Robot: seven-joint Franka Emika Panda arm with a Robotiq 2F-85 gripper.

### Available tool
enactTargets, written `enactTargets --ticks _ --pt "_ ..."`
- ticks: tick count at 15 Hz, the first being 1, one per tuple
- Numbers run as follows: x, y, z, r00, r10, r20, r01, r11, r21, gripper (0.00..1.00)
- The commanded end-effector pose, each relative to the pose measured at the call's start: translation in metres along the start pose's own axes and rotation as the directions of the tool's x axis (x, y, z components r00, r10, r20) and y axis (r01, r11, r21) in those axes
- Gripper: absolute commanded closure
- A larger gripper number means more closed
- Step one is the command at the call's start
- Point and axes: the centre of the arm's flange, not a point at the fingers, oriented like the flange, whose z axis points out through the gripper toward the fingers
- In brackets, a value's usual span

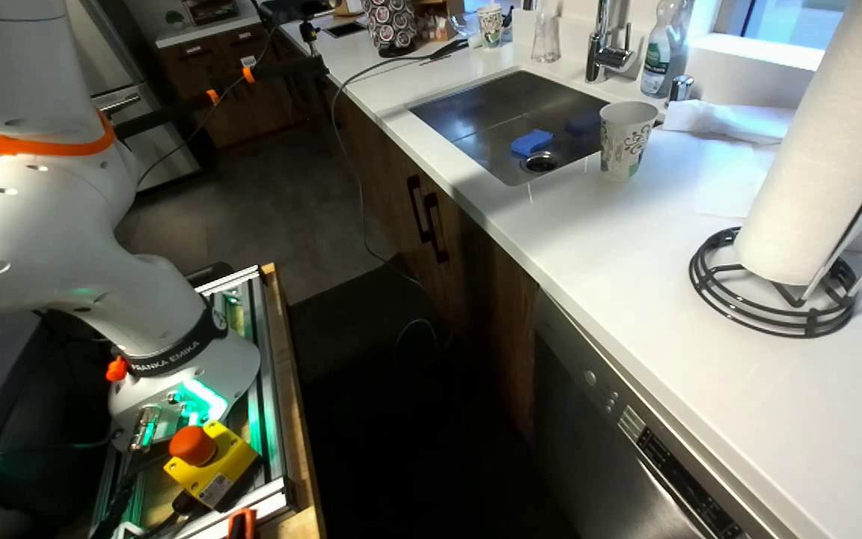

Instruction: Rotate the silver stand.

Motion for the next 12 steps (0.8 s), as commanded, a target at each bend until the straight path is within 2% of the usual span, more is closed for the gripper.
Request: enactTargets --ticks 1,2,4,5,8,12 --pt "0.0045 -0.002 -0.0012 0.998 -0.009 0.069 0.012 0.999 -0.037 0.63" --pt "0.0033 -0.0015 -0.001 0.996 -0.011 0.087 0.015 0.999 -0.041 0.58" --pt "0.0018 -0.0002 -0.0015 0.994 -0.018 0.109 0.022 0.999 -0.042 0.7" --pt "0.0019 -0.0004 -0.0019 0.994 -0.016 0.111 0.02 0.999 -0.034 0.83" --pt "0.0036 -0.003 -0.0027 0.995 -0.014 0.101 0.015 1.0 -0.015 0.88" --pt "0.0062 -0.0064 -0.0039 0.995 -0.014 0.095 0.014 1.0 0.001 0.75"
